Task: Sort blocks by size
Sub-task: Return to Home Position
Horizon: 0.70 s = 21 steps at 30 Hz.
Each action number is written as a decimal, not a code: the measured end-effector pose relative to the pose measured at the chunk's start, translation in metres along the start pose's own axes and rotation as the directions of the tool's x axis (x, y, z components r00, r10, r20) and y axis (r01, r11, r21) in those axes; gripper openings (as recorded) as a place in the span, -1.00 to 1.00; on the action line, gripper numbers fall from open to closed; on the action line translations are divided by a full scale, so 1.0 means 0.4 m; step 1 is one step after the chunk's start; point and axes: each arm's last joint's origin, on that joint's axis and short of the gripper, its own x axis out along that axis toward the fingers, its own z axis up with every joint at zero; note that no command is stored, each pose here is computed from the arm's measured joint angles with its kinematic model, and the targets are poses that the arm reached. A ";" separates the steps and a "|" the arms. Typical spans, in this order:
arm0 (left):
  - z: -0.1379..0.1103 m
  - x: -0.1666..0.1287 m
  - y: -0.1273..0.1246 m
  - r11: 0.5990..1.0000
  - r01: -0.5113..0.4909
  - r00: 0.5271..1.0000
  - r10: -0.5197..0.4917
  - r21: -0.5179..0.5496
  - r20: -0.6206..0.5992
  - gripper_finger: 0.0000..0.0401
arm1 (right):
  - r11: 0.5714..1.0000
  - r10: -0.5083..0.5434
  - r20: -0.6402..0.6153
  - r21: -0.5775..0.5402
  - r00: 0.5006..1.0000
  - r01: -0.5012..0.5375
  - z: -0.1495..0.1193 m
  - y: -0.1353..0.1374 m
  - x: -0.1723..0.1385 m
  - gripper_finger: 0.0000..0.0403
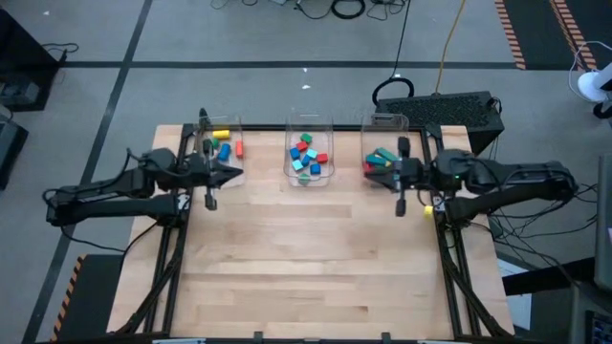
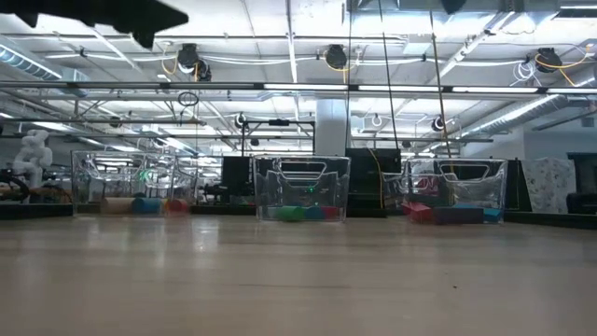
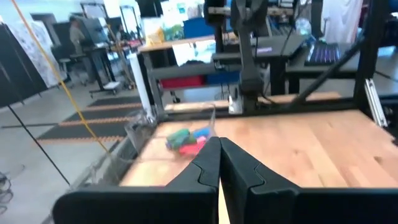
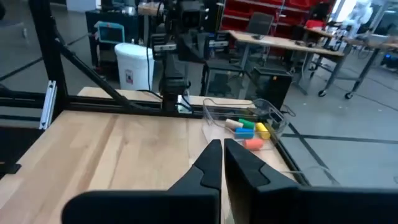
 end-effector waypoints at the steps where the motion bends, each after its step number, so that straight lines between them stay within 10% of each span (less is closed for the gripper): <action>1: -0.008 0.001 -0.002 1.000 0.008 1.000 -0.008 -0.001 -0.010 -0.94 | 1.000 -0.004 0.007 0.003 1.000 0.004 -0.010 -0.001 -0.011 -1.00; 21: -0.098 0.021 -0.016 0.999 0.037 0.997 -0.039 -0.029 -0.059 -0.94 | 0.988 -0.041 0.139 0.154 0.989 0.019 -0.244 -0.005 -0.144 -1.00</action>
